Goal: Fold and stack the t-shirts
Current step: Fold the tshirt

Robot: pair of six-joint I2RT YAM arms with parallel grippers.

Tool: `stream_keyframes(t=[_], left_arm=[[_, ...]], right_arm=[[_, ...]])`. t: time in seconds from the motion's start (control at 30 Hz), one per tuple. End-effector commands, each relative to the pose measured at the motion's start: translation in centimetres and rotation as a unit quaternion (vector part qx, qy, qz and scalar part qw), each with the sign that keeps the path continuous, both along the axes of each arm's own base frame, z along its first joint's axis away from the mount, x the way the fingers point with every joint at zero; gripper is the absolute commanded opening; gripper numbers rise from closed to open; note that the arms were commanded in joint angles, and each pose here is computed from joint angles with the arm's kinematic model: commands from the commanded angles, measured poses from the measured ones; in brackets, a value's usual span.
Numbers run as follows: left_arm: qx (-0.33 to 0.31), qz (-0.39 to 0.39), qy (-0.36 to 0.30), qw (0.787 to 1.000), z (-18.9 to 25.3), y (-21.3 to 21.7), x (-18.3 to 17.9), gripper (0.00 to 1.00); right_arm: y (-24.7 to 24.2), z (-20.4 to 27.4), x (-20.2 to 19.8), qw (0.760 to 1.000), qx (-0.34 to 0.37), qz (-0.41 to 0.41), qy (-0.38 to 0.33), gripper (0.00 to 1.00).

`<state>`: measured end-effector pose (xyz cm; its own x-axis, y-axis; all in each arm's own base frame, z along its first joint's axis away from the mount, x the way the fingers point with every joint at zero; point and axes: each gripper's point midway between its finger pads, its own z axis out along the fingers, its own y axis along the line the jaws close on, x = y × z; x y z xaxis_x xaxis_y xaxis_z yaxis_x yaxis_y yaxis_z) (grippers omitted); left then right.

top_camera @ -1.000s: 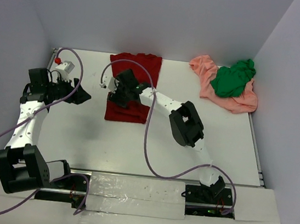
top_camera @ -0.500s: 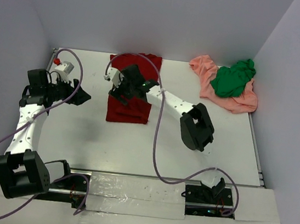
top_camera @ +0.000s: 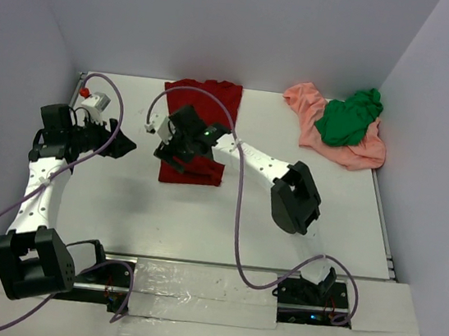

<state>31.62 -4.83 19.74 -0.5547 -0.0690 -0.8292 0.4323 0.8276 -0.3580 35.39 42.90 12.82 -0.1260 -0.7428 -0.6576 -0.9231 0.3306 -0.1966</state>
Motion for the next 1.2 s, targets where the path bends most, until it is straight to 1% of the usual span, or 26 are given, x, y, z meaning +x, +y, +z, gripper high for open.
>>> stream_keyframes(t=[0.0,0.2,0.37,0.43,0.6,0.9,1.0,1.03,1.17], left_arm=[[0.005,0.003,-0.029,1.0,1.4,0.3,0.5,0.73],[0.005,0.001,-0.027,1.0,1.2,0.3,0.5,0.73],[0.003,-0.001,-0.025,1.0,1.0,0.2,0.4,0.73],[0.002,-0.001,-0.022,1.0,0.9,0.2,0.4,0.73],[0.001,-0.003,-0.021,1.0,0.7,0.1,0.3,0.73],[-0.002,-0.007,-0.02,1.0,0.5,0.0,0.3,0.73],[-0.002,-0.008,-0.019,1.0,0.5,0.0,0.3,0.73],[-0.002,-0.008,-0.019,1.0,0.4,0.0,0.3,0.73],[-0.002,-0.008,-0.02,1.0,0.5,0.0,0.3,0.73]], right_arm=[[-1.6,-3.1,-1.1,0.997,-0.06,-0.027,0.032,0.82],[-3.0,-6.0,-1.5,0.992,-0.113,-0.038,0.05,0.8],[-4.5,-7.8,-1.1,0.985,-0.154,-0.055,0.045,0.76],[-4.5,-7.8,-1.0,0.986,-0.151,-0.056,0.039,0.72],[-4.2,-7.6,-0.8,0.988,-0.145,-0.051,0.032,0.67],[-3.6,-6.6,-0.4,0.99,-0.136,-0.04,0.017,0.68],[-3.2,-5.4,0.3,0.992,-0.117,-0.047,-0.006,0.68],[-3.1,-4.7,0.8,0.992,-0.108,-0.052,-0.025,0.67],[-2.8,-4.1,1.4,0.992,-0.1,-0.058,-0.049,0.66]])
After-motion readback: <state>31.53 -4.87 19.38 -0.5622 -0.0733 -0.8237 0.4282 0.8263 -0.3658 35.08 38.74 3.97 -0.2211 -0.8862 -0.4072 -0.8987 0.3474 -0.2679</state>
